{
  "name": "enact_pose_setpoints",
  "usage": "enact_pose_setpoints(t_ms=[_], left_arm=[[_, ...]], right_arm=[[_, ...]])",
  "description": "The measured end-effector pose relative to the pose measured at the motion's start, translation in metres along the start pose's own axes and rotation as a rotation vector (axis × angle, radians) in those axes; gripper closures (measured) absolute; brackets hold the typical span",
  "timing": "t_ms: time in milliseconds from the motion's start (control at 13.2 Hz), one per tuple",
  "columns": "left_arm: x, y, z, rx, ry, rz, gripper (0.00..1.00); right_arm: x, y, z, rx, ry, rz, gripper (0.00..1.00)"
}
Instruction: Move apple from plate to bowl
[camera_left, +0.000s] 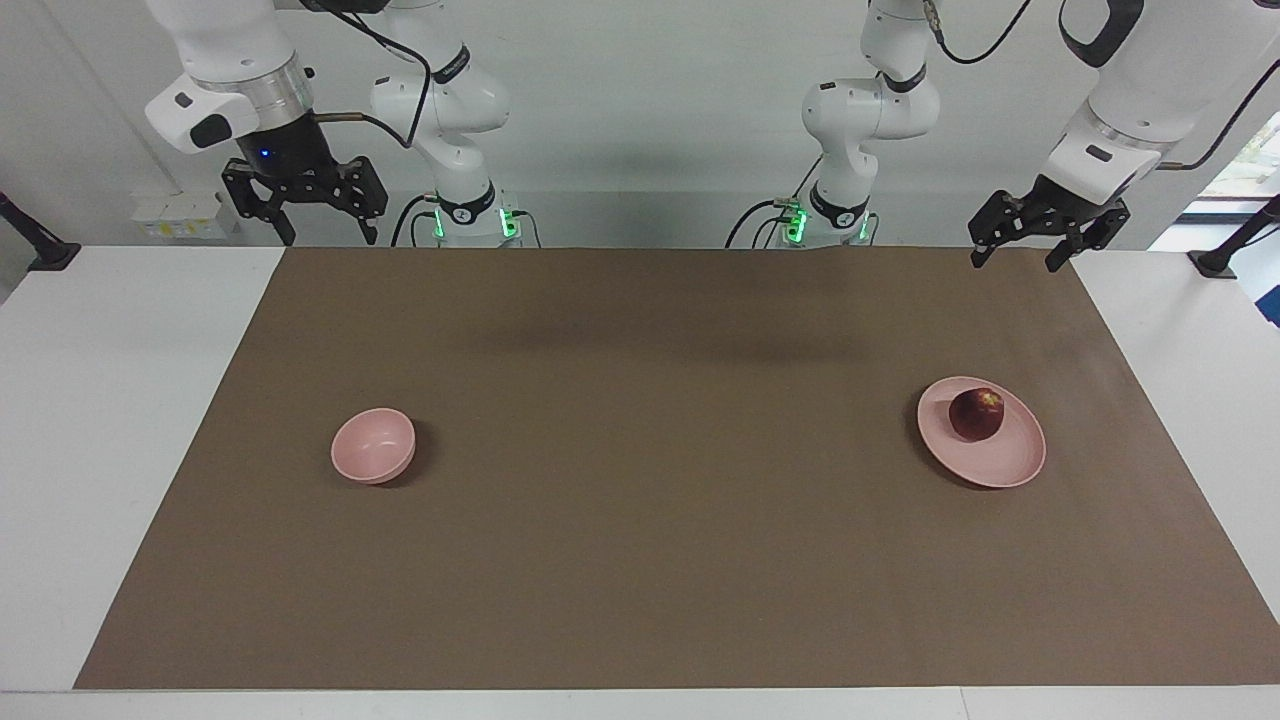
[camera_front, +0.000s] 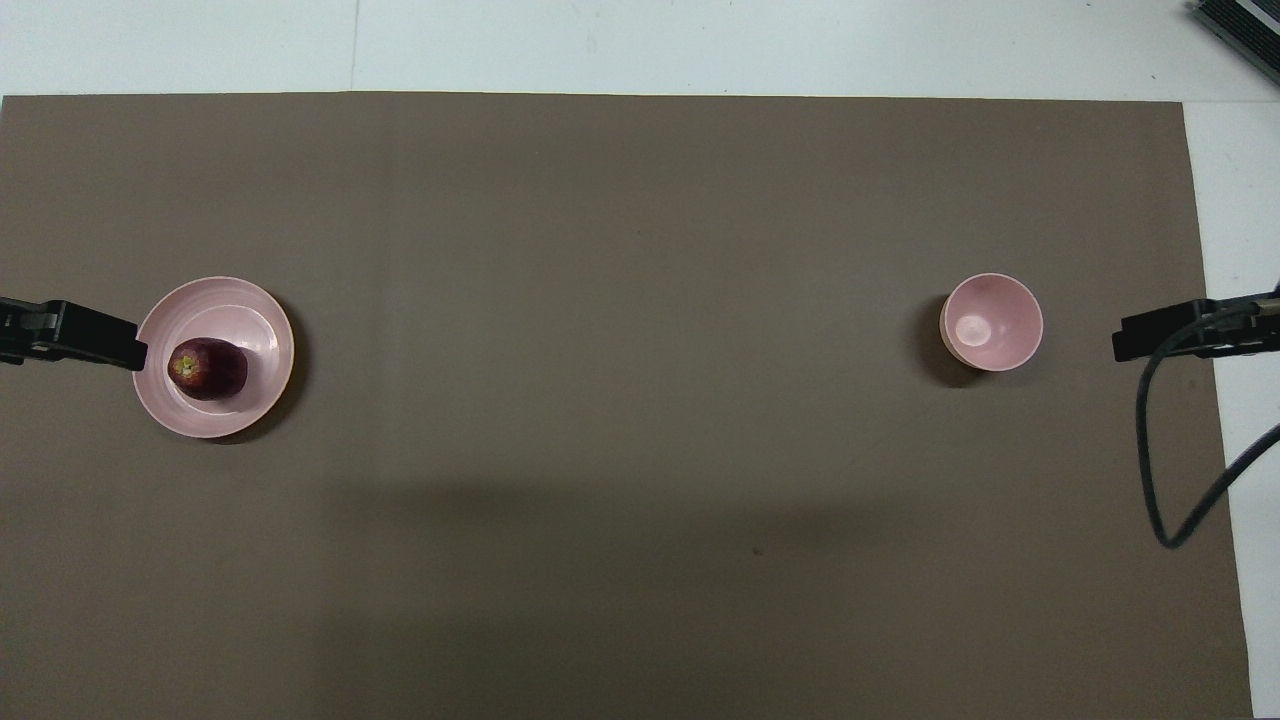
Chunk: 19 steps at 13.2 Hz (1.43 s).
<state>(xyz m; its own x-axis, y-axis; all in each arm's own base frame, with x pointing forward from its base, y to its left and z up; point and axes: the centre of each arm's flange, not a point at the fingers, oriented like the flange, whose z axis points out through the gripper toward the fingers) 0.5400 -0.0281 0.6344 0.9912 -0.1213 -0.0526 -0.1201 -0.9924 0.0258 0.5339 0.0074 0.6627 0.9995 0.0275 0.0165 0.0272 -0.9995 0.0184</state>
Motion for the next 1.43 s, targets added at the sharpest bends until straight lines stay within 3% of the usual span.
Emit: enact_pose_setpoints(t_ms=[981,1434], left_arm=[[-0.019,-0.002,0.018,-0.004,-0.049,-0.006,0.00],[-0.012,-0.065,0.067,-0.007,0.002,0.058,0.00]], right_arm=[[0.000,0.000,0.000,0.000,0.000,0.000,0.00],[0.000,0.005,0.000,0.000,0.000,0.009,0.00]])
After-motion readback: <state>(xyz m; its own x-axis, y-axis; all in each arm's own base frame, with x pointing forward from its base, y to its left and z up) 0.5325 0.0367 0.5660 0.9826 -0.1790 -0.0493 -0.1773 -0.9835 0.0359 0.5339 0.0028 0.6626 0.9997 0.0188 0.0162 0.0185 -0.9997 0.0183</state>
